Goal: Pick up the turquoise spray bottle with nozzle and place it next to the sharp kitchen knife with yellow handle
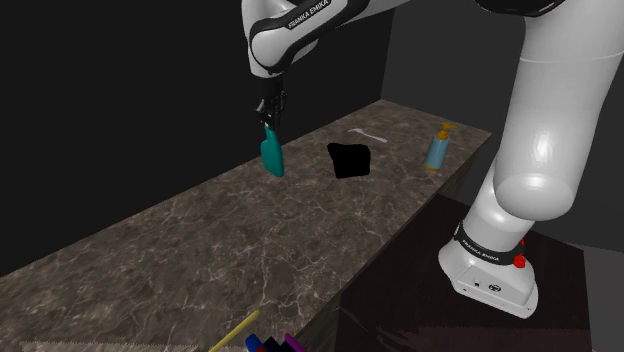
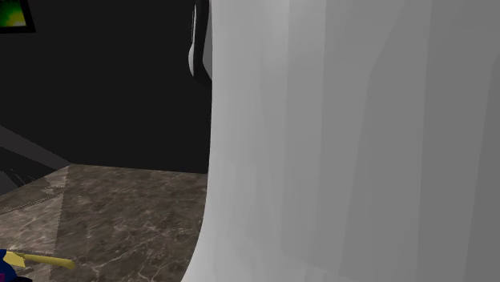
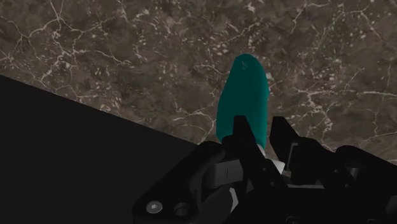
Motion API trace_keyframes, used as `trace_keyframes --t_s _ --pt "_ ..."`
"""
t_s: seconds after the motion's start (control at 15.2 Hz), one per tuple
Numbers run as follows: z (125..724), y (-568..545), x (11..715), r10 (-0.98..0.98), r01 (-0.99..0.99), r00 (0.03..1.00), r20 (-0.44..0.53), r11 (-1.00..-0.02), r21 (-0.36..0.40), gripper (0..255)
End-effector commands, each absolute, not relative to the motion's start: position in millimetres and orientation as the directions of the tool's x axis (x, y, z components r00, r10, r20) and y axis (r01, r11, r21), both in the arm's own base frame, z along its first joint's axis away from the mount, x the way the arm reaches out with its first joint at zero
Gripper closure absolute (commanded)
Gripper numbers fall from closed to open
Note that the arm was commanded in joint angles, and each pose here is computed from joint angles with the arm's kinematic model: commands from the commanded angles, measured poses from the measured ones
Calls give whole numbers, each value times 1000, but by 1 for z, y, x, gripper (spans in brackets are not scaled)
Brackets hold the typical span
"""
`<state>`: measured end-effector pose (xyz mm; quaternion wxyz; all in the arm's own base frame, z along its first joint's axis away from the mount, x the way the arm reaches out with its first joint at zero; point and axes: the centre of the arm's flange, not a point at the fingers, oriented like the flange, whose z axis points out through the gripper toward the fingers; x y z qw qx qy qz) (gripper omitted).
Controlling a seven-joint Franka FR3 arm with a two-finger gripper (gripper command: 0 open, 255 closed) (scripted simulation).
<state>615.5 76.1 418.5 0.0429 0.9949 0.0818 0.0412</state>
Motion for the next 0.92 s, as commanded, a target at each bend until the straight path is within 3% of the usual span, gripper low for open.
trace_keyframes --t_s 0.0,0.86 --pt "428 76 616 166 159 983 75 -983 92 255" --pt "497 76 616 166 159 983 75 -983 92 255"
